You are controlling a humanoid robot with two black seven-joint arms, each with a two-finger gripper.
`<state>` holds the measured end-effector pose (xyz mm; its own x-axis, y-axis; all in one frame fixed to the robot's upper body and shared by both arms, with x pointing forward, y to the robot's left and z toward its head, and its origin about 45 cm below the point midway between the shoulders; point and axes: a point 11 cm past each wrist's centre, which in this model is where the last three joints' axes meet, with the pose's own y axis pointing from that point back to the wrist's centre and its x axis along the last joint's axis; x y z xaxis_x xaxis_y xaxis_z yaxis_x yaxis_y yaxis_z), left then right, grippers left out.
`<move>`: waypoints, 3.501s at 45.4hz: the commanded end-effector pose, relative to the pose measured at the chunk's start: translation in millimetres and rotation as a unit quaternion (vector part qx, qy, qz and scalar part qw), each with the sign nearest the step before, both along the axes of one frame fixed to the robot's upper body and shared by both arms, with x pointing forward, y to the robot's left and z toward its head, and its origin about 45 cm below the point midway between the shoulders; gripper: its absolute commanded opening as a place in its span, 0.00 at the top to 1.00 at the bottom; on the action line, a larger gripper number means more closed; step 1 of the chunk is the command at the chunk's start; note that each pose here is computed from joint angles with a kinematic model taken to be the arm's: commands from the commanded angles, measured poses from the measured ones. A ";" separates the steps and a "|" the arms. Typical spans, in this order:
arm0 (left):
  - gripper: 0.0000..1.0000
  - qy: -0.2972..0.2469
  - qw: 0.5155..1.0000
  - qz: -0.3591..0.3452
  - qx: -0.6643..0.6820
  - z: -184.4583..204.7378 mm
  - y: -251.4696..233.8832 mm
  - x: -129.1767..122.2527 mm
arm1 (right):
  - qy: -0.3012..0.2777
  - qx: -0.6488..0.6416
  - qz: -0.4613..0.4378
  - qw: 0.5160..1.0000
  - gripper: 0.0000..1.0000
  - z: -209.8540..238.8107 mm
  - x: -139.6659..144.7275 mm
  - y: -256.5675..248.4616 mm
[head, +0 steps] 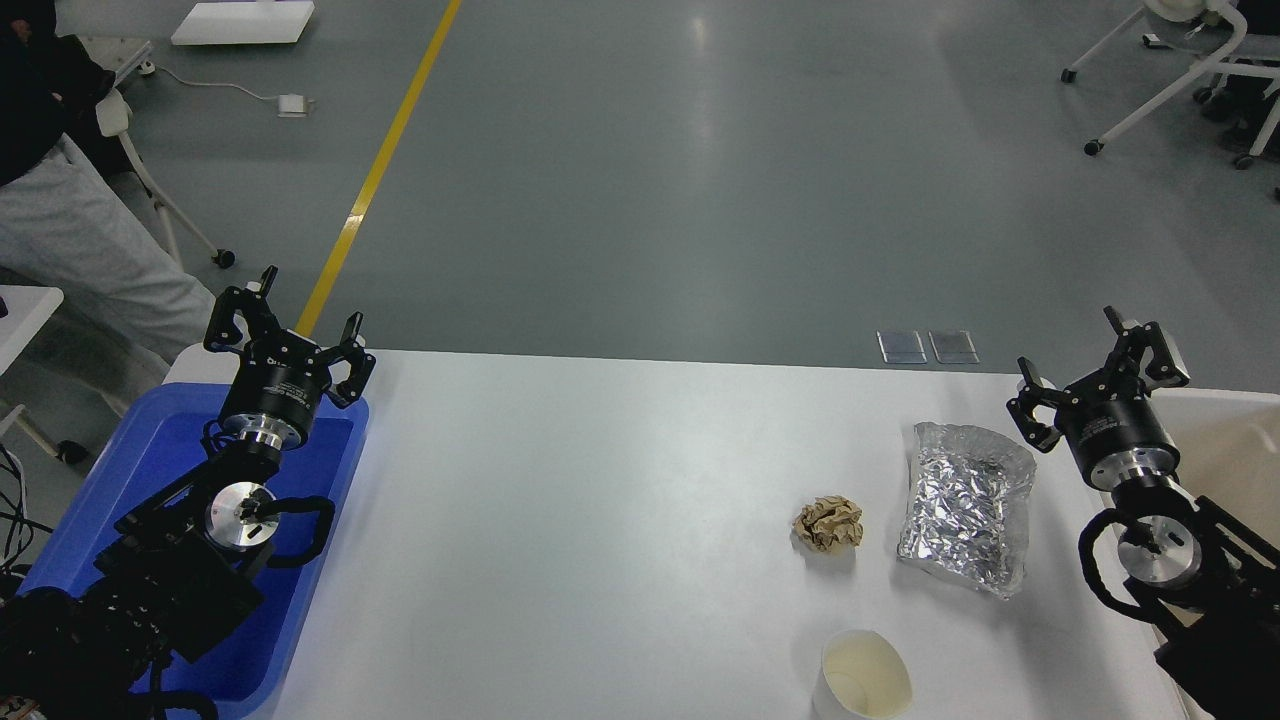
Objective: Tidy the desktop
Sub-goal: 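Move the right gripper down toward the white paper cup, then close the right gripper on the rim of the white paper cup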
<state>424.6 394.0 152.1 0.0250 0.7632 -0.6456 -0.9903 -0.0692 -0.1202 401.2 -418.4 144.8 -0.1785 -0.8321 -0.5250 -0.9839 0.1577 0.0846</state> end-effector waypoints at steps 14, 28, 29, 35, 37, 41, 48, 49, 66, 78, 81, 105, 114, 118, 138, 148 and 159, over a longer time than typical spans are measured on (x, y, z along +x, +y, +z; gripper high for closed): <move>0.00 -0.001 1.000 0.001 0.000 0.1 0.1 0.0 | 0.003 -0.001 0.002 1.000 0.00 -1.5 -0.9 0.7; 0.00 -0.001 1.000 0.001 0.000 0.1 0.1 0.0 | 0.002 0.005 0.014 1.000 0.00 2.9 2.6 5.8; 0.00 -0.001 1.000 0.001 0.000 0.1 0.1 0.0 | 0.009 0.006 0.019 1.000 0.00 1.2 2.6 7.4; 0.00 -0.001 1.000 0.001 0.000 0.1 0.1 0.0 | 0.030 0.008 0.029 0.999 0.00 -0.1 3.5 6.1; 0.00 -0.001 1.000 0.001 0.000 0.1 0.1 0.0 | 0.028 0.005 0.028 0.999 0.00 3.0 3.9 2.7; 0.00 -0.001 1.000 0.001 0.000 0.1 0.1 0.0 | 0.022 -0.002 0.041 0.999 0.00 13.4 5.8 1.7; 0.00 -0.001 1.000 0.001 0.000 0.1 0.1 0.0 | 0.035 -0.072 0.146 0.986 0.00 42.5 -5.7 14.0; 0.00 -0.001 1.000 0.001 0.000 0.1 0.1 0.0 | 0.041 -0.088 0.161 0.982 0.00 44.1 -8.4 16.1; 0.00 0.000 1.000 -0.002 -0.001 -0.1 -1.4 0.2 | 0.061 -0.413 0.395 0.818 0.00 69.3 -22.9 65.9; 0.00 0.000 1.000 -0.004 -0.001 -0.2 -1.9 0.2 | 0.016 -0.549 0.458 0.699 0.00 81.4 -27.4 94.4; 0.00 0.000 1.000 -0.004 -0.001 -0.2 -1.9 0.2 | -0.003 -0.579 0.478 0.661 0.00 89.7 -38.3 102.1; 0.00 -0.001 1.000 -0.004 -0.001 0.2 -1.3 0.1 | -0.028 -0.697 0.584 0.415 0.01 60.0 -101.8 116.0; 0.00 -0.001 1.000 -0.004 -0.001 0.2 -1.3 0.1 | -0.011 -0.693 0.638 0.334 0.00 34.6 -124.4 112.5; 0.00 -0.001 1.000 -0.004 -0.001 0.2 -1.3 0.1 | -0.017 -0.690 0.648 0.323 0.01 32.0 -124.5 120.7; 0.00 -0.001 1.000 -0.004 -0.001 0.2 -1.3 0.1 | -0.038 -0.659 0.677 0.325 0.00 17.0 -136.1 148.7; 0.00 -0.001 1.000 -0.004 -0.001 0.2 -1.3 0.1 | -0.045 -0.648 0.688 0.322 0.01 4.5 -144.4 159.2; 0.00 -0.001 1.000 -0.005 -0.001 0.3 -1.4 0.1 | -0.041 -0.654 0.682 0.324 0.01 -3.5 -141.4 158.4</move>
